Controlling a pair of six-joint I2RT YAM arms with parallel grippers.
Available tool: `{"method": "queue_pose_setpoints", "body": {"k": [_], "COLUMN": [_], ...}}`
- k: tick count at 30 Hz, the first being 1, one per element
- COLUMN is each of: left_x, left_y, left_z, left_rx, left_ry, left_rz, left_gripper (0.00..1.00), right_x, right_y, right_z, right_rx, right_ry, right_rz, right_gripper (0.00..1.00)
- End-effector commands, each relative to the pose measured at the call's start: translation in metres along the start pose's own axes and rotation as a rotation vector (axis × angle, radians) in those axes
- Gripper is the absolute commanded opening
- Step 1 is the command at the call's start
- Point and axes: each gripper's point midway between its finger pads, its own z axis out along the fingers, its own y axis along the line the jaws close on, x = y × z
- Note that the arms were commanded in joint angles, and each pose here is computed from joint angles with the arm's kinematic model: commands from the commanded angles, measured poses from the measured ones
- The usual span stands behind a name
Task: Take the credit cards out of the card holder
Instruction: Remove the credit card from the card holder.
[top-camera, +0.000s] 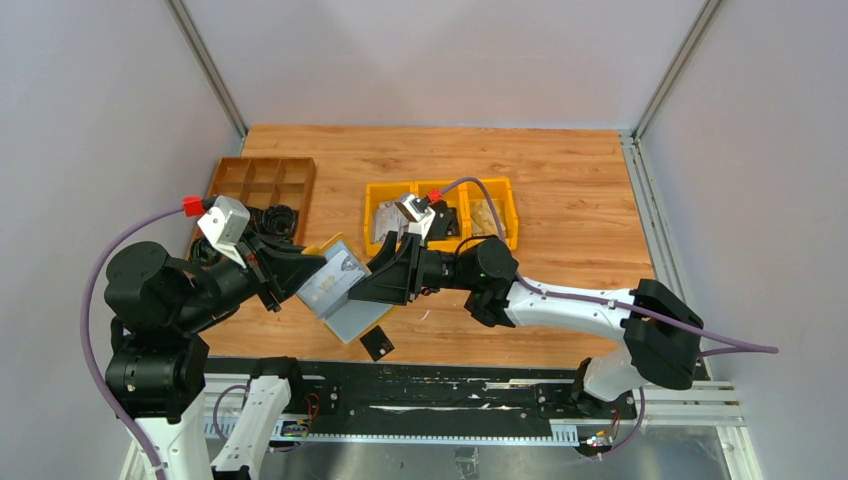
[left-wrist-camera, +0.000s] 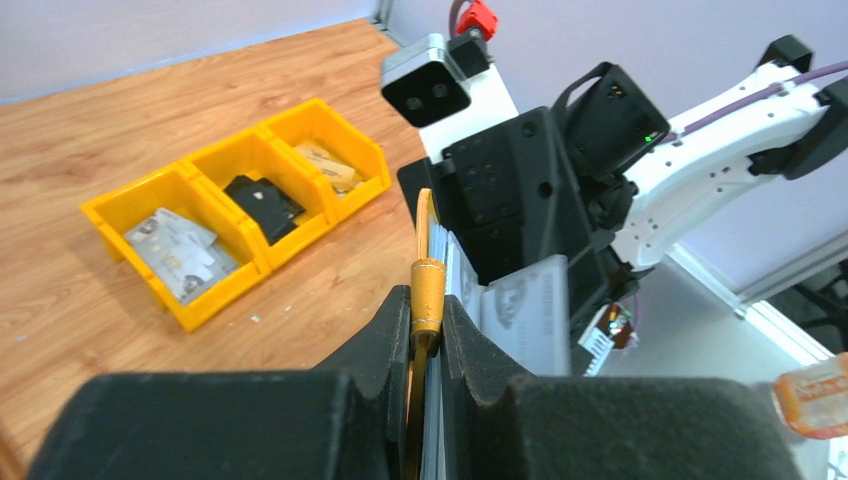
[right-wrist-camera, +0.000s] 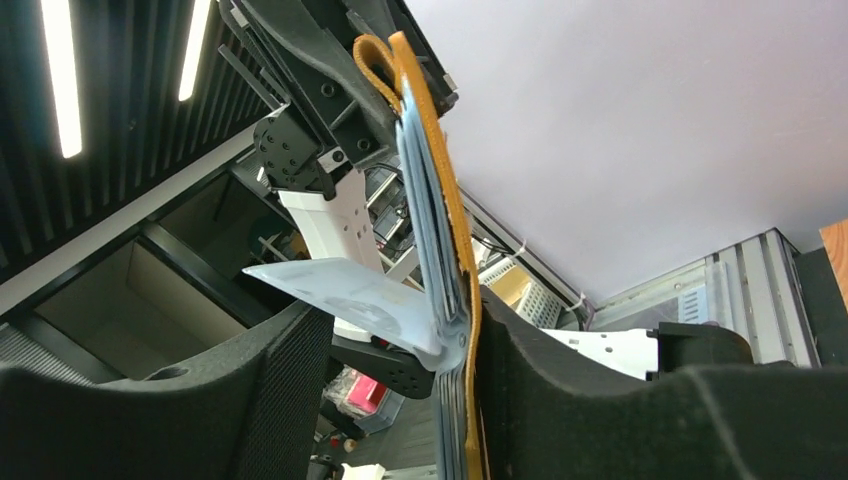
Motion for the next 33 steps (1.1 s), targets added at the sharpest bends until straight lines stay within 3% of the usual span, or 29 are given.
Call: {"method": "queue_pose_setpoints", "body": {"k": [1,6,9,19,29,30,33], "left_x": [-0.009,-0.012,-0.013,-0.007,0.008,0.013,0.027], "left_y": [0.021,0.032,0.041,0.044,0.019,0.018,0.009], "left_z": [-0.005,-0.007,-0.008,-0.008,0.000,0.001,0.004], "left_rx": [-0.131,-0.192,-0.239,-0.243,-0.081,-0.065,0.005], "left_ry": [-0.023,-0.032,-0.033,-0.013,0.029,0.040,0.073], "left_rz": [0.107,0.131,0.137,0.132,0.036,0.008,-0.065], "left_gripper": [0.00,0.00,0.00,0.00,0.00,0.04,0.49], "right_x": [-0.001,-0.002,-0.002,-0.005,-0.001,-0.001,0.000], "right_y": [0.029,0.031,0.037,0.043,0.033,0.032,0.029], "right_z": [0.001,0.001,0.000,0.002,0.007,0.006,0.004], "right_rx": [-0.142,-0.151,-0.174,-0.190,-0.101,-0.097,-0.074], "right_ry": [0.009,-0.001,-0.004,-0.006,0.030,0.031,0.032], "right_rz": [-0.031,-0.018,-0.023,-0.007,-0.029,-0.029,-0.033], "right_gripper": [0.58,0.66,0.76,0.77,0.24,0.19,0.15]}}
